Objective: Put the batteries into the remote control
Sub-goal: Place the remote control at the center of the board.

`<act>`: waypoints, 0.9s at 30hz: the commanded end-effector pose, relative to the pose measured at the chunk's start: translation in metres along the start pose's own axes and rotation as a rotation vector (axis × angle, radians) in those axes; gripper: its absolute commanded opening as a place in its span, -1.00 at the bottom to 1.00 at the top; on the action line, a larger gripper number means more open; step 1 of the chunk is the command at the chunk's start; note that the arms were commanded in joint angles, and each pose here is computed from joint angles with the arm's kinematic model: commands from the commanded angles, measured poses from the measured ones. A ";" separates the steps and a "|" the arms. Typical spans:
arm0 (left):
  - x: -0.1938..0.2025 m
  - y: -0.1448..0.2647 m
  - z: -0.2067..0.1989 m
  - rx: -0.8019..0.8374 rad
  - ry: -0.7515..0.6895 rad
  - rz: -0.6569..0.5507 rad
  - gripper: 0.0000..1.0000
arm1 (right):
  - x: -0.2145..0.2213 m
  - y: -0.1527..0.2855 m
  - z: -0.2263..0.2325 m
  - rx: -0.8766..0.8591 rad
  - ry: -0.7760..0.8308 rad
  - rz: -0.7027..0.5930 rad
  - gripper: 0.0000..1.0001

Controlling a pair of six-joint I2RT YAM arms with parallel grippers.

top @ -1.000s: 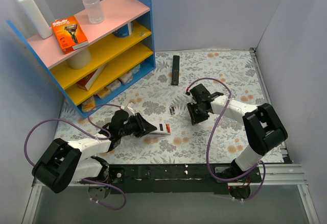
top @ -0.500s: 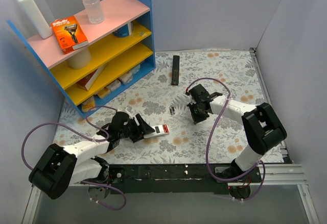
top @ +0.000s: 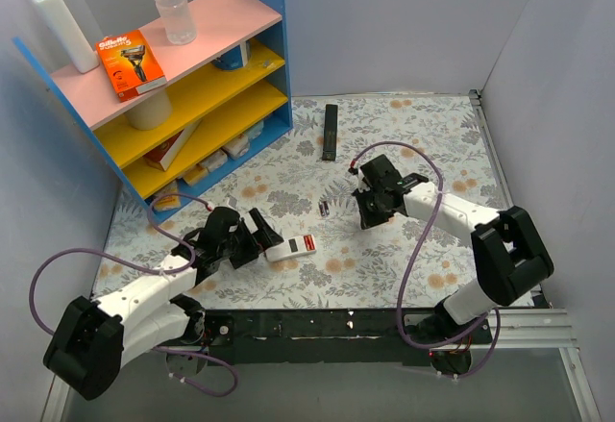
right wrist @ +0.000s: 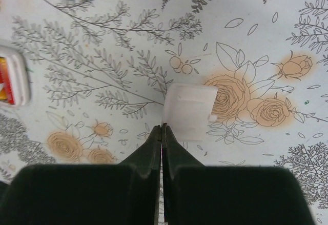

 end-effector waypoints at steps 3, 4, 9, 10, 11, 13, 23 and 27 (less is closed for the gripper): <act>-0.038 0.027 -0.026 0.039 -0.170 -0.154 0.96 | -0.020 0.034 0.039 -0.214 0.020 -0.109 -0.97; -0.045 0.031 -0.033 0.074 -0.252 -0.187 0.96 | -0.025 0.043 0.046 -0.250 0.022 -0.136 -0.97; -0.065 0.069 -0.103 0.412 -0.575 -0.364 0.96 | -0.044 0.084 0.085 -0.474 0.033 -0.240 -0.97; -0.066 0.072 -0.108 0.441 -0.651 -0.386 0.96 | -0.048 0.095 0.090 -0.503 0.040 -0.271 -0.97; -0.065 0.077 -0.116 0.484 -0.701 -0.400 0.96 | -0.050 0.103 0.096 -0.545 0.044 -0.282 -0.97; -0.062 0.086 -0.133 0.582 -0.776 -0.424 0.96 | -0.058 0.122 0.107 -0.607 0.055 -0.339 -0.97; -0.056 0.098 -0.180 0.799 -0.960 -0.516 0.96 | -0.069 0.186 0.149 -0.918 0.051 -0.431 -0.97; -0.054 0.103 -0.199 0.831 -1.065 -0.555 0.96 | -0.069 0.203 0.160 -1.014 0.054 -0.415 -0.97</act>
Point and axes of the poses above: each gripper's point midway between its finger pads, its own y axis back along the fingers, its own z axis along the line the jaws close on, x = y × z, the point moved 1 cm from there along y, back along the fingers, and after that the axes turned 4 degrees about -y, right-handed, at the moved point
